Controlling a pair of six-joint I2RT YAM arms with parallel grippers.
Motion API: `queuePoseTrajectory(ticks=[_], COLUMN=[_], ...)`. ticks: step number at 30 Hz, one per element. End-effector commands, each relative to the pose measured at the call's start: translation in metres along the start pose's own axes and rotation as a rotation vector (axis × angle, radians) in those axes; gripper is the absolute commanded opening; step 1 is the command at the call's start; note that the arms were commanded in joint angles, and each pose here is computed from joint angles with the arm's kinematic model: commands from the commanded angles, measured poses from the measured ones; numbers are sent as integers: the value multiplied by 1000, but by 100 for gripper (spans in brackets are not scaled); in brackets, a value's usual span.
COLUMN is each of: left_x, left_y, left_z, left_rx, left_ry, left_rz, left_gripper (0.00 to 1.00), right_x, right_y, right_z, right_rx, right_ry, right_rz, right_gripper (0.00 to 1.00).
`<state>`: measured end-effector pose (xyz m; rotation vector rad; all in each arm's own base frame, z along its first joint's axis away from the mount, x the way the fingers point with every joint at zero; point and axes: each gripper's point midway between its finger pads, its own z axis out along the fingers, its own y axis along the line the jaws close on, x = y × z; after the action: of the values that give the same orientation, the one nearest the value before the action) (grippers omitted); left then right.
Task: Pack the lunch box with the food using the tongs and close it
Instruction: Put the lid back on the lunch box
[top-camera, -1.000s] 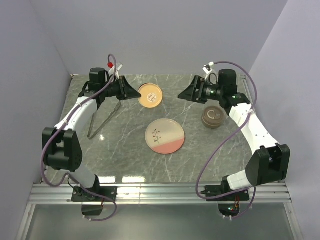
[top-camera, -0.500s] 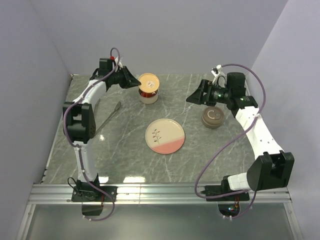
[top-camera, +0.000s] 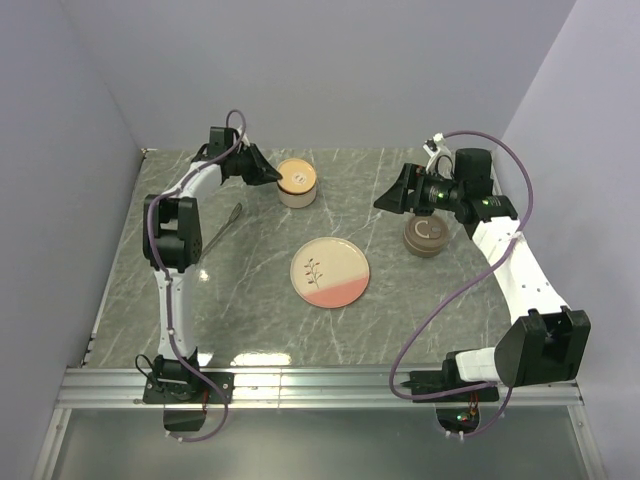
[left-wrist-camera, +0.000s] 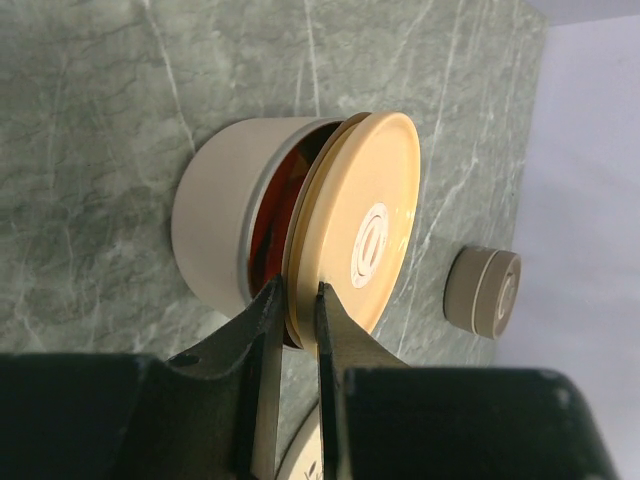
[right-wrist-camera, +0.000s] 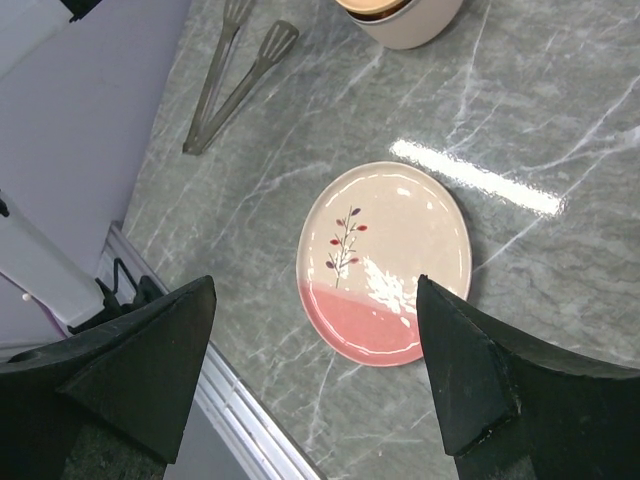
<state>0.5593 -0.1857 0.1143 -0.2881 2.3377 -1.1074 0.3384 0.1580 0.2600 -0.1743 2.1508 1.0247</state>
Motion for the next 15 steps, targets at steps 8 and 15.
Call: queuePoseTrajectory(ticks=[8,15], left_x=[-12,-2], left_y=[-13,-4], left_z=[3,7], left_rx=[54,44], left_ry=[-20,8], left_rz=[4,-21], left_gripper=[0,12], right_x=[-6,-8], right_y=[5,6], right_z=[-6,-3], right_rx=[-15,-22], right_ry=[-24,-17], right_rz=[-35,-33], right_gripper=[88,88])
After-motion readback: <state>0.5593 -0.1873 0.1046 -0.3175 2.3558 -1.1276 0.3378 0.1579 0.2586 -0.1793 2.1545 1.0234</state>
